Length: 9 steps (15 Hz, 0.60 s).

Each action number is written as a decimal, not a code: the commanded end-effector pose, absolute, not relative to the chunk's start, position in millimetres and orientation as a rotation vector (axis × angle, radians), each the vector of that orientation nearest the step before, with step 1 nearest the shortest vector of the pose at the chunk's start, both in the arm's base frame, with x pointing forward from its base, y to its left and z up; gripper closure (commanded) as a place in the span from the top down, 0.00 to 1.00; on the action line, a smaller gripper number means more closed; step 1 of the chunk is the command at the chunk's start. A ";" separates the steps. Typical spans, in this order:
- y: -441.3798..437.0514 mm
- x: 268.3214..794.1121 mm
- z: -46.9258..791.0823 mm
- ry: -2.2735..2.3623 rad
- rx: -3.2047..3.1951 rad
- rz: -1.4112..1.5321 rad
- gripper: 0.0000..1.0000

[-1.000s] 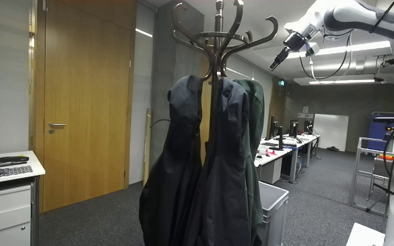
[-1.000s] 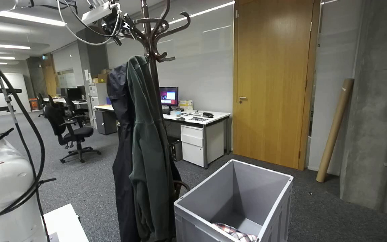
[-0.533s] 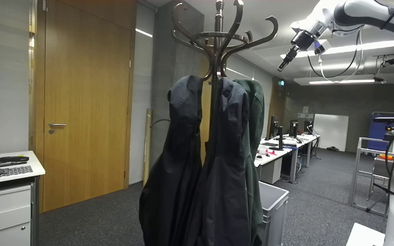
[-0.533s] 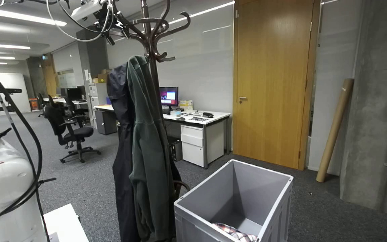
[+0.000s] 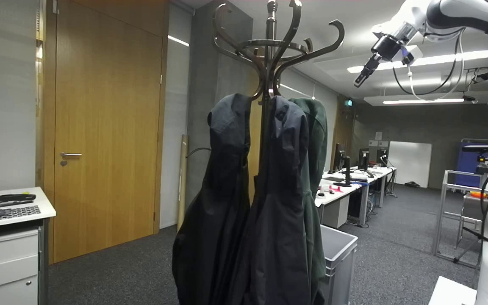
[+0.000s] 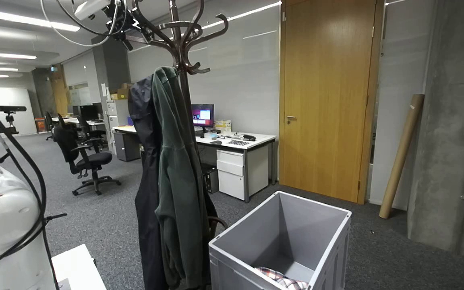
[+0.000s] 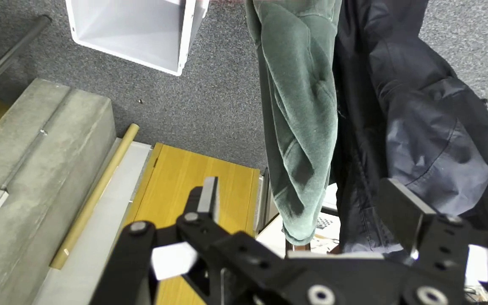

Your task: Unhang the green hoodie and hang it on the immediate hanger to the left

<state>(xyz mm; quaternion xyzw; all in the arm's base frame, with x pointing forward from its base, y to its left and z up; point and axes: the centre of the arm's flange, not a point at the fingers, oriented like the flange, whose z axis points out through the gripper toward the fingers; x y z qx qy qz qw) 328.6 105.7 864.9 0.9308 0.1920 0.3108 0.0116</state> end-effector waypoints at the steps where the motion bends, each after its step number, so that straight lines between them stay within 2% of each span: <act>1: 90.8 300.4 859.1 0.526 2.920 0.946 1.00; 9: 69.3 242.7 857.3 0.500 2.963 0.869 1.00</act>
